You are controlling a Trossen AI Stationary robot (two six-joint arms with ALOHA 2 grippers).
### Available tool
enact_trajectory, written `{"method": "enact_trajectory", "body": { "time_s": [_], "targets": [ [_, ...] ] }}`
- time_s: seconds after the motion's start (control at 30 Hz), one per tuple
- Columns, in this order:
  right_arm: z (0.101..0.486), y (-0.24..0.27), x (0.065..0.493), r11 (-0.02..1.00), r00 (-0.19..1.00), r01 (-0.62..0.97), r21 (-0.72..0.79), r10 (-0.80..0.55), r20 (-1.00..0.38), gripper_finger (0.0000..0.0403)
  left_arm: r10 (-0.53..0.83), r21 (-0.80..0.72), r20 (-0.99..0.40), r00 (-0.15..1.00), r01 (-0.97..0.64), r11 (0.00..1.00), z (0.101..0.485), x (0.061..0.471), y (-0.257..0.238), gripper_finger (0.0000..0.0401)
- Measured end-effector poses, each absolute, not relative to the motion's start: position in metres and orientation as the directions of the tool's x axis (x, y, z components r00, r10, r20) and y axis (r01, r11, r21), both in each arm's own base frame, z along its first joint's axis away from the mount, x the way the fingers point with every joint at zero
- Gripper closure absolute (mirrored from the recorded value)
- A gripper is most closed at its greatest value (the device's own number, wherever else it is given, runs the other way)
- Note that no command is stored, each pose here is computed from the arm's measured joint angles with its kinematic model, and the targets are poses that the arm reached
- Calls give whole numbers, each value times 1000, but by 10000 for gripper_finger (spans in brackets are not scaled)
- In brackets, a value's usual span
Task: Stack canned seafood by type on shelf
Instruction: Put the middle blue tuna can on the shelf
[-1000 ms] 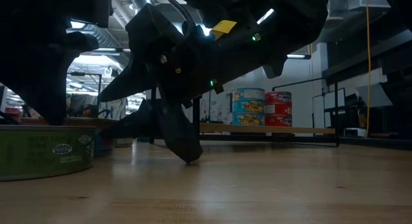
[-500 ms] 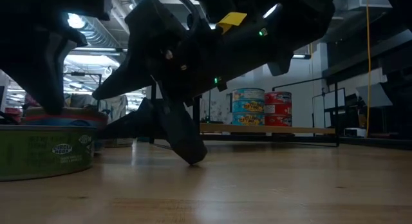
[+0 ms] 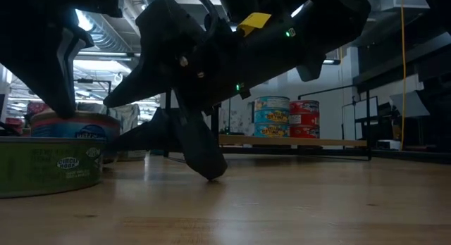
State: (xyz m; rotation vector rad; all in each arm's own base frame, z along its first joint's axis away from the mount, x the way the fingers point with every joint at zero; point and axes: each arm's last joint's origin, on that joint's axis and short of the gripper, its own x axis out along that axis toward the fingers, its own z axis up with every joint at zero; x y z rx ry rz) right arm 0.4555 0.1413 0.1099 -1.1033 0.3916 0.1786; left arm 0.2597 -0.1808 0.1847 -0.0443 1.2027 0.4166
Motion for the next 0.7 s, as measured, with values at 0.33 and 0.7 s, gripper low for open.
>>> {"method": "enact_trajectory", "body": {
  "time_s": [0.33, 0.7],
  "targets": [
    [109, 140, 455, 442, 915, -331, -833, -64, -398, 141, 277, 144, -900, 338, -368, 918, 198, 257, -178, 401],
    [109, 140, 455, 442, 915, -331, -833, -65, -398, 141, 239, 83, -888, 393, -374, 924, 203, 262, -180, 401]
  ]
}}
